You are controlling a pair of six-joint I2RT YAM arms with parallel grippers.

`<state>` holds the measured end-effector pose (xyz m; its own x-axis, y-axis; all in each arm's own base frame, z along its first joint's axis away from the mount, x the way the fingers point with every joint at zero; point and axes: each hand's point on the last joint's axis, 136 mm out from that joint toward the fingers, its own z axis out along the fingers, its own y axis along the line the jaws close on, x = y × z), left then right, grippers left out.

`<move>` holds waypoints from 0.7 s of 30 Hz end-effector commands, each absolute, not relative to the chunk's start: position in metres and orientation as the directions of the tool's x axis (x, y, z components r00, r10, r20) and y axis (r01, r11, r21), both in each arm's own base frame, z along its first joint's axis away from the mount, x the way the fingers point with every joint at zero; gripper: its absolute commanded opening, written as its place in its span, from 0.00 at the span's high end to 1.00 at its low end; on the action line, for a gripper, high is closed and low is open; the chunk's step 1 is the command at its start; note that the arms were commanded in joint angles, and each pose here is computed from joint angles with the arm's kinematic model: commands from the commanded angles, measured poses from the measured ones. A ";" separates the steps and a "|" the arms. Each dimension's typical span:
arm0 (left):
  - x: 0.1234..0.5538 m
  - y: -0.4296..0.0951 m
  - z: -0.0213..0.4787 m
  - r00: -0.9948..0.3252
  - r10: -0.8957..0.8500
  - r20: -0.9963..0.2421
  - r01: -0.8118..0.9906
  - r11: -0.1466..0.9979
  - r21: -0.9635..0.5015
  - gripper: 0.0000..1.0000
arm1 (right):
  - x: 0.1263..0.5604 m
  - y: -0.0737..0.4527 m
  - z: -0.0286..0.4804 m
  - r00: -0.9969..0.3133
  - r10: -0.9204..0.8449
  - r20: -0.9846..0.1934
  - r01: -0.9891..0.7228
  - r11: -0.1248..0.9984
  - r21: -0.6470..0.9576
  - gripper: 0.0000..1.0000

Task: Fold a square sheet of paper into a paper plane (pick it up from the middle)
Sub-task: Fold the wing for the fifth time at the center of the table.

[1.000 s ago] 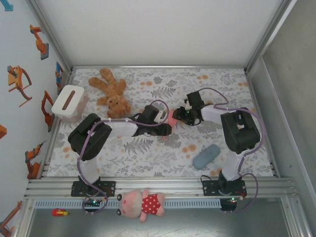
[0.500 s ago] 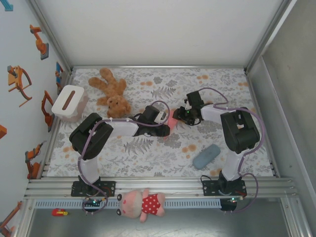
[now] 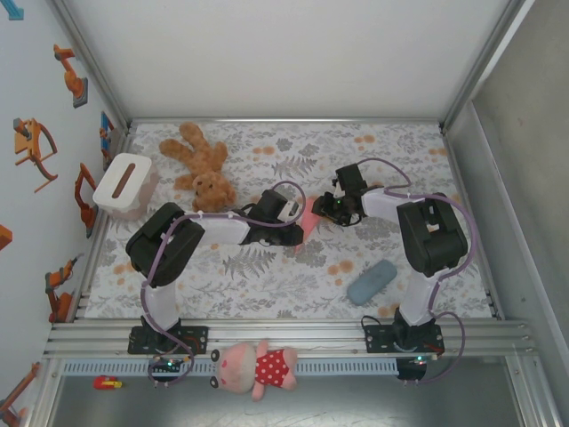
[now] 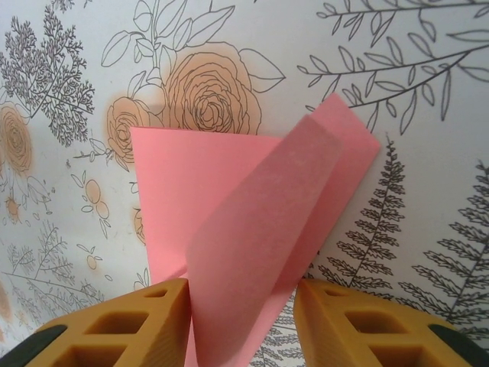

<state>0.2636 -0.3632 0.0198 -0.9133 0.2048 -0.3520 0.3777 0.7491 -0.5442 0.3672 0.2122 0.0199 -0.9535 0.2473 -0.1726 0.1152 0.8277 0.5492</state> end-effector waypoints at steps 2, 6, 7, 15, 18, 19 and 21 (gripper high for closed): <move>0.265 -0.356 0.005 -0.924 0.211 -0.318 0.353 0.788 -0.505 0.78 | 0.338 0.178 -0.044 -0.961 0.267 -0.076 0.224 0.908 0.355 0.60; 0.266 -0.354 0.002 -0.929 0.210 -0.304 0.343 0.796 -0.499 0.79 | 0.338 0.177 -0.046 -0.961 0.265 -0.075 0.223 0.910 0.350 0.60; 0.265 -0.354 0.000 -0.931 0.212 -0.299 0.341 0.798 -0.497 0.79 | 0.337 0.177 -0.046 -0.961 0.266 -0.074 0.225 0.910 0.349 0.60; 0.263 -0.350 -0.006 -0.935 0.228 -0.272 0.337 0.813 -0.475 0.79 | 0.349 0.189 -0.017 -0.961 0.247 -0.126 0.172 0.888 0.427 0.59; 0.261 -0.350 -0.008 -0.936 0.236 -0.260 0.336 0.815 -0.471 0.79 | 0.359 0.194 0.025 -0.947 0.241 -0.213 0.114 0.871 0.478 0.54; 0.261 -0.349 -0.009 -0.936 0.239 -0.258 0.337 0.816 -0.470 0.79 | 0.360 0.195 0.038 -0.941 0.238 -0.241 0.094 0.867 0.490 0.52; 0.261 -0.349 -0.009 -0.937 0.242 -0.253 0.337 0.818 -0.466 0.79 | 0.359 0.194 0.059 -0.931 0.231 -0.284 0.059 0.861 0.505 0.49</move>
<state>0.2662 -0.3619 0.0172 -0.9274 0.2135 -0.3072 0.3523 0.7751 -0.5246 0.3626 0.2054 0.0346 -0.9468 0.2377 -0.2168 0.0899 0.8425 0.5311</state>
